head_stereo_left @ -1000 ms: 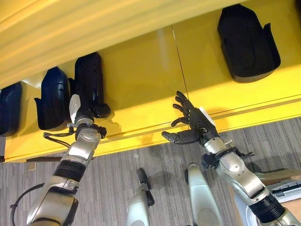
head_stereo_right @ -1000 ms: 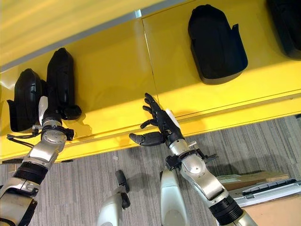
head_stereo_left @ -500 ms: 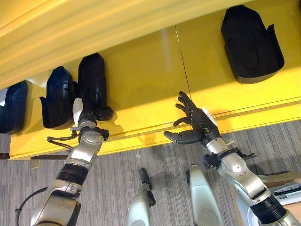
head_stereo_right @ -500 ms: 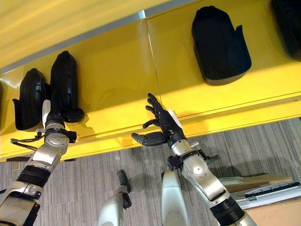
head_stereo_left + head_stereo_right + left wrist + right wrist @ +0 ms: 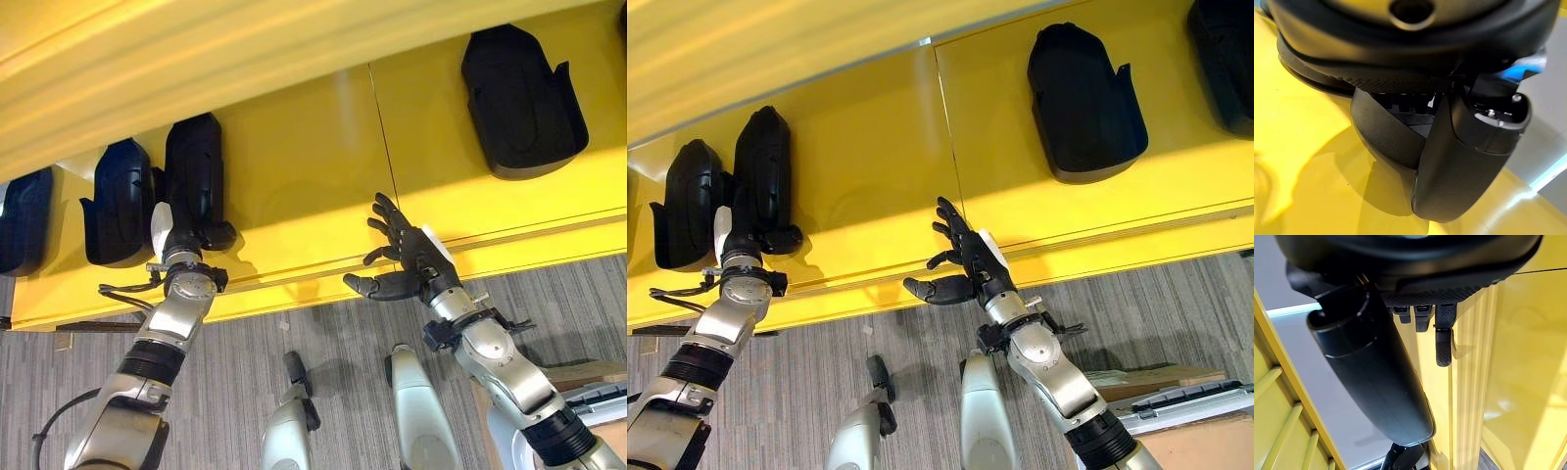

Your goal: Move parts from the plastic box to the shelf.

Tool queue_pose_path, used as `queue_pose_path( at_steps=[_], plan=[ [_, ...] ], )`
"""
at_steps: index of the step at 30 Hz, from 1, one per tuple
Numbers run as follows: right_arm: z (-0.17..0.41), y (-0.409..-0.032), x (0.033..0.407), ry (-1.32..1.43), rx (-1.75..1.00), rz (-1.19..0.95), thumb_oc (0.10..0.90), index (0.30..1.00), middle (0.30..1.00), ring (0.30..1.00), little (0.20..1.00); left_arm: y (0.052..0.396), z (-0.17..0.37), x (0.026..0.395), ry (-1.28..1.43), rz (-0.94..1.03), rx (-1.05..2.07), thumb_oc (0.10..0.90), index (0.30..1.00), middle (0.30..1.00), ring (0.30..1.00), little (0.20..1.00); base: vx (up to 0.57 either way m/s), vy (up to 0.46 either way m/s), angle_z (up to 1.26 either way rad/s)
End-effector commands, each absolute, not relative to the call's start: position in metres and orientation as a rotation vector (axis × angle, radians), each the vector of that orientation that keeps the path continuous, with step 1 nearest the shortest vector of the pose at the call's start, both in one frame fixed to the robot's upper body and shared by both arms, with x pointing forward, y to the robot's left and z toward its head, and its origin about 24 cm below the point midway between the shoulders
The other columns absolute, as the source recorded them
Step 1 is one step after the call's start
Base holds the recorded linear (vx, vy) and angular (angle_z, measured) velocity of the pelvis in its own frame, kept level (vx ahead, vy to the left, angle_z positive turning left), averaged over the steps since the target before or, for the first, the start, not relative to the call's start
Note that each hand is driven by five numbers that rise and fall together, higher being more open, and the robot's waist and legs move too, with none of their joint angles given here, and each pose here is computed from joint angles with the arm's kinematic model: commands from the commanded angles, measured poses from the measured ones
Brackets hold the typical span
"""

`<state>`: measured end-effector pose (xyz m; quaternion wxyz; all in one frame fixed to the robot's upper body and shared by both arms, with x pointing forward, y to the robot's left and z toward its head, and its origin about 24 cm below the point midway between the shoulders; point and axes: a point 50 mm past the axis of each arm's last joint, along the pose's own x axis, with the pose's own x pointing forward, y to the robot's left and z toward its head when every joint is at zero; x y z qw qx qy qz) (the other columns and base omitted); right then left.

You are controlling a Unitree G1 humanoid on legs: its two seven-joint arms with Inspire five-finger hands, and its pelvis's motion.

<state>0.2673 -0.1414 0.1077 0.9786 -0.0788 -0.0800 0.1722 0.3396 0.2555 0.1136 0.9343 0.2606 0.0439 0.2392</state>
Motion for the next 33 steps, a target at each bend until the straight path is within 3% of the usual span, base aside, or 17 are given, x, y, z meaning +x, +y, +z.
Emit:
queue_pose_path(
  at_steps=[1,20,33],
  plan=[
    [0.079,-0.164,0.267,-0.017,-0.193,0.226,0.9,1.0,1.0,1.0,1.0,0.264,0.113,0.337,0.106,0.528,0.485,0.9,1.0,1.0,1.0,1.0,0.0,0.0,0.0],
    [0.076,-0.157,0.265,-0.017,-0.163,0.221,0.9,1.0,1.0,1.0,1.0,0.26,0.169,0.34,-0.176,0.664,0.456,0.9,1.0,1.0,1.0,1.0,0.0,-0.014,0.0],
    [0.075,-0.148,0.267,-0.024,-0.136,0.224,0.9,1.0,1.0,1.0,1.0,0.25,0.199,0.345,-0.271,0.656,0.438,0.9,1.0,1.0,1.0,1.0,-0.01,-0.02,0.0]
  ],
)
